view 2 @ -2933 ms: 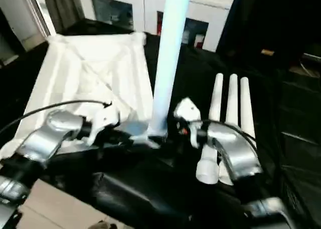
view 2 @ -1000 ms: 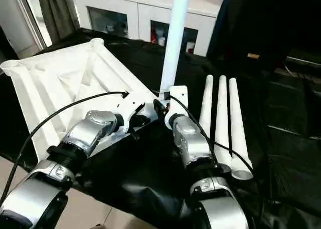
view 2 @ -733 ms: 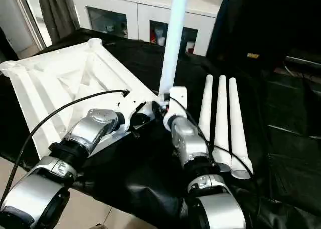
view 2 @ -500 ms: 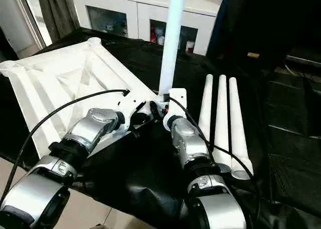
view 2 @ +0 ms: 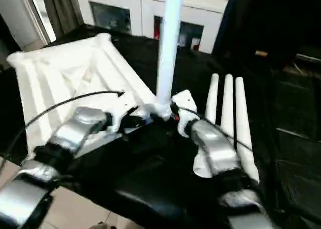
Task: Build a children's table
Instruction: Rotate leg to tighten
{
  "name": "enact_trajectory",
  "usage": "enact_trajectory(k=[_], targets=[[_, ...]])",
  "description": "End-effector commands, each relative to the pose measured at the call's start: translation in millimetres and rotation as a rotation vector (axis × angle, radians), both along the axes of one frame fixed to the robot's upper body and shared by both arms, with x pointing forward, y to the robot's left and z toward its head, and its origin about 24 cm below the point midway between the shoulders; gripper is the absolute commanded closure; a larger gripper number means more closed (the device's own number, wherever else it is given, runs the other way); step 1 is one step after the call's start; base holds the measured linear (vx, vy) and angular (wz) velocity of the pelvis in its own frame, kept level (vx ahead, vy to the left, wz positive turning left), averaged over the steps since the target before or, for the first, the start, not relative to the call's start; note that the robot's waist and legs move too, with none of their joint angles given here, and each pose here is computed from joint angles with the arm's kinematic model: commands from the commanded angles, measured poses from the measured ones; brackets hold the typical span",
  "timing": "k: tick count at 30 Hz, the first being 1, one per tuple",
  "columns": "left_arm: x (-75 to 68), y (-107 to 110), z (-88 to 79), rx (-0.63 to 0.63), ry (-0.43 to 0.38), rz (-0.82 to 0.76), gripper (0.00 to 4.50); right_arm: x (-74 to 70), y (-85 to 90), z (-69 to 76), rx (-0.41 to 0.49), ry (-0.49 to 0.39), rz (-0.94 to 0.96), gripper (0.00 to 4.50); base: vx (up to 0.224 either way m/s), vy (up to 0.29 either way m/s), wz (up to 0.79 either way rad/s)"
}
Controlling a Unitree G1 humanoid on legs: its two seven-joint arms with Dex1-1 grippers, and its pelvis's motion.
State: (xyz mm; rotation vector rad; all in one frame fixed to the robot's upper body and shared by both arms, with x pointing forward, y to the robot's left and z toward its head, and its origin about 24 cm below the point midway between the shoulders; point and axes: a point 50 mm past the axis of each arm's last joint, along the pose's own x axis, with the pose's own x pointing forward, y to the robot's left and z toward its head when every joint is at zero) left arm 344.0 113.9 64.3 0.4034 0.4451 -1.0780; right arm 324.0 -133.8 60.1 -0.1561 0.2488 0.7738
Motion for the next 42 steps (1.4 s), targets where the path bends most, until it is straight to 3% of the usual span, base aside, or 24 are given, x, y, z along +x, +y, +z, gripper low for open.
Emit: enact_trajectory(k=[1,10,20,25,36,39,42], targets=[[-10.7,-2,-8.2,-0.013,0.043,-0.087,4.5,-4.0,2.5,7.7,0.005,-0.009,0.068,0.03,0.0,0.0,0.0],[-36.4,13,-1.5,-0.012,0.104,-0.315,4.5,-22.7,-10.3,16.0,-0.04,0.04,0.268,0.03,0.0,0.0,0.0],[-41.5,14,-0.1,-0.007,0.109,-0.337,4.5,-31.4,-3.8,13.0,-0.057,0.084,0.345,0.03,0.0,0.0,0.0],[-41.2,14,0.2,-0.005,0.109,-0.332,4.5,-33.7,-3.4,13.2,-0.052,0.1,0.362,0.65,0.0,0.0,0.0],[-42.6,16,-1.8,0.0,0.119,-0.321,4.5,-37.9,-2.2,10.0,-0.051,0.126,0.38,1.46,0.0,0.0,0.0],[-42.3,16,-1.8,-0.001,0.118,-0.317,4.5,-37.6,-1.9,7.7,-0.051,0.129,0.367,1.68,0.0,0.0,0.0],[-36.3,14,-2.8,-0.016,0.105,-0.244,4.5,-32.1,-1.3,-3.4,-0.045,0.133,0.263,1.8,0.0,0.0,0.0]])
